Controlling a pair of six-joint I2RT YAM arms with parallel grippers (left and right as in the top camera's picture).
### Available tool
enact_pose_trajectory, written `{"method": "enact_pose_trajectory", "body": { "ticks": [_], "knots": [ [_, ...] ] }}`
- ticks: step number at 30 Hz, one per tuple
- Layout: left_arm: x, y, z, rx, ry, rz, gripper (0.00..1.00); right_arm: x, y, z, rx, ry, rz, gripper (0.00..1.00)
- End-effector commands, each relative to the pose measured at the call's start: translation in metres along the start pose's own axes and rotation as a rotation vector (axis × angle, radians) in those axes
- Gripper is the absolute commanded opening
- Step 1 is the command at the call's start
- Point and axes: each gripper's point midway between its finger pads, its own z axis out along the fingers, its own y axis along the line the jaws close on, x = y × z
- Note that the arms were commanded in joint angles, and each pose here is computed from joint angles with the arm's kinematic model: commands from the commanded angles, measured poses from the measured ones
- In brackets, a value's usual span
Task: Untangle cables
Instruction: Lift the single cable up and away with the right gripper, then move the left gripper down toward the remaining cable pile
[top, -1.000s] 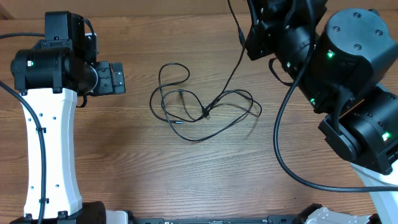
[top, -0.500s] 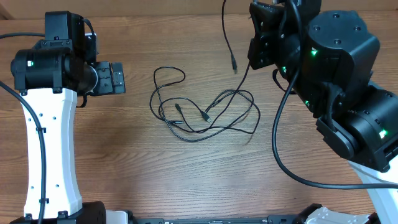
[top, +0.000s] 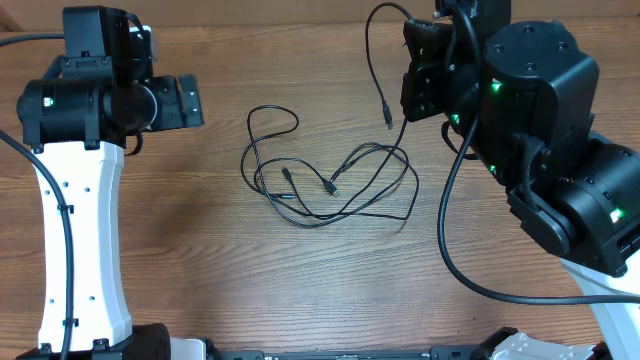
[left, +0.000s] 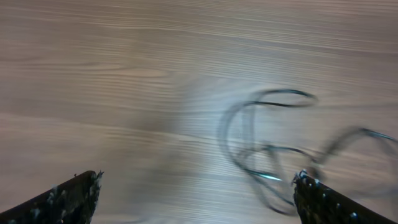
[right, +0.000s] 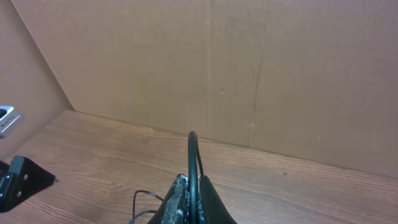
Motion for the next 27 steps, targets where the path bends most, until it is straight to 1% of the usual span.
{"method": "enact_pose_trajectory", "body": {
  "ticks": [1,2,5,11,16,18,21,23,27],
  "knots": [
    [0.009,-0.064,-0.002,0.367,0.039,0.156,1.0,-0.012,-0.005,-0.007,0.014,-0.035,0.01,0.04],
    [0.013,-0.079,-0.004,0.45,0.043,0.237,1.0,-0.012,-0.005,-0.007,0.014,-0.036,0.01,0.04],
    [0.029,-0.108,0.0,0.59,0.08,0.403,1.0,-0.012,-0.005,-0.007,0.015,-0.036,0.01,0.04],
    [0.07,-0.147,0.036,0.688,0.26,0.589,1.0,-0.012,-0.005,-0.007,0.014,-0.037,0.011,0.04],
    [0.102,-0.184,0.069,0.769,0.374,0.715,1.0,-0.012,-0.005,-0.007,0.015,-0.036,0.011,0.04],
    [0.114,-0.203,0.072,0.861,0.382,0.79,1.0,-0.012,-0.005,-0.007,0.015,-0.036,0.011,0.04],
    [0.13,-0.231,0.066,1.015,0.351,0.908,1.0,-0.012,-0.006,-0.007,0.016,-0.036,0.011,0.04],
    [0.136,-0.242,0.059,1.076,0.321,0.969,1.0,-0.012,-0.008,-0.007,0.022,-0.034,0.012,0.04],
    [0.144,-0.249,0.054,1.114,0.298,1.054,1.0,-0.009,-0.02,-0.005,0.053,-0.022,0.043,0.03]
  ]
}}
